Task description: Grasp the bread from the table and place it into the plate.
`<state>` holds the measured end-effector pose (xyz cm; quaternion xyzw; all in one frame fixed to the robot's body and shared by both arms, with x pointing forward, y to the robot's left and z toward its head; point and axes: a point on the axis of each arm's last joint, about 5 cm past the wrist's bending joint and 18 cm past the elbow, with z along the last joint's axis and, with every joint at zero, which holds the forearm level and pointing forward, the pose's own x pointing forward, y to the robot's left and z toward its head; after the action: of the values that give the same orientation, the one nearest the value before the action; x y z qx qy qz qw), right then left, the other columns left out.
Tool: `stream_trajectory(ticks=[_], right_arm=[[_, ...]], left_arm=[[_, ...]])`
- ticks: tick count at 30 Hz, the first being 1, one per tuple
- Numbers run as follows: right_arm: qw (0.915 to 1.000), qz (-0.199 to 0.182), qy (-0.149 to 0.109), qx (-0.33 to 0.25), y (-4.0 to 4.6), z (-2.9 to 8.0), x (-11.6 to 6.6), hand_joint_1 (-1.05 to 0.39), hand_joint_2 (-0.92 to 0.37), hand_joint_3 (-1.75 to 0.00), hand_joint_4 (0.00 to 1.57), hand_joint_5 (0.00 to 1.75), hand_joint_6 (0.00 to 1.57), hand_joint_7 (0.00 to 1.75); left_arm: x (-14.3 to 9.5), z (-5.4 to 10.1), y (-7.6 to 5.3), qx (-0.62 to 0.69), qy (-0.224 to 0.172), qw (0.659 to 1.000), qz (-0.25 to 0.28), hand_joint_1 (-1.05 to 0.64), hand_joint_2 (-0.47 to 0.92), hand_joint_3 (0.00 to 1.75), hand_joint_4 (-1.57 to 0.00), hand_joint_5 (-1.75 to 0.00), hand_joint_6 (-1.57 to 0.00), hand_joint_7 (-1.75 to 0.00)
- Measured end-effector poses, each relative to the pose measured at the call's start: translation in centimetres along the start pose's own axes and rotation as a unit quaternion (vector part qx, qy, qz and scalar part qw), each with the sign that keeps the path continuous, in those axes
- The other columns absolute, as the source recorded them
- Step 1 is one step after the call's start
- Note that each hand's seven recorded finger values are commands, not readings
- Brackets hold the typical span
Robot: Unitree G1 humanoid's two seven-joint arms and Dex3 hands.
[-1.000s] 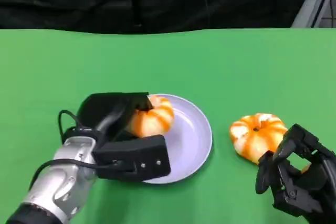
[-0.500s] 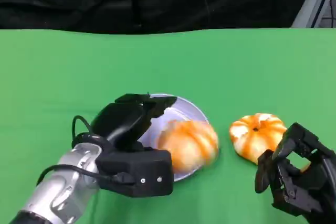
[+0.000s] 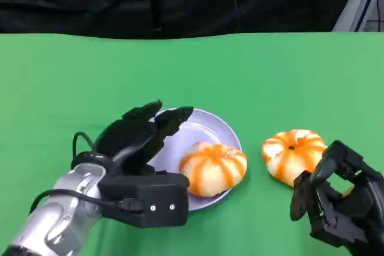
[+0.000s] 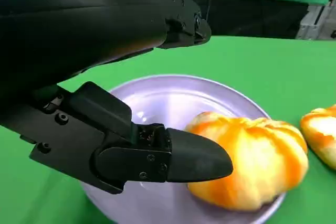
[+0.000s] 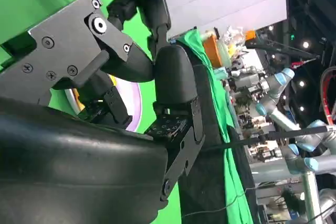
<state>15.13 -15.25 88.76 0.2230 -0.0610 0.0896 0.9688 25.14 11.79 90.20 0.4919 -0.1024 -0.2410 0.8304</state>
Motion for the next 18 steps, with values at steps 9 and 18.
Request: stream_trajectory(ticks=[9,18], right_arm=[[1.0,-0.001,0.001,0.0,-0.01,0.0,-0.1,-0.14,-0.42,-1.35,0.88,1.75,0.7,1.65],[1.0,-0.001,0.0,0.0,-0.04,0.1,-0.1,-0.14,-0.43,-1.35,0.88,1.75,0.69,1.64]], left_arm=[[-2.1,-0.9,2.5,-0.384,0.019,0.923,0.031,0.08,0.88,0.61,-1.01,-0.3,-0.93,-0.14],[-5.5,-2.1,4.3,-0.619,0.017,0.785,-0.013,0.09,0.66,1.41,-0.9,-1.74,-0.77,-1.72]])
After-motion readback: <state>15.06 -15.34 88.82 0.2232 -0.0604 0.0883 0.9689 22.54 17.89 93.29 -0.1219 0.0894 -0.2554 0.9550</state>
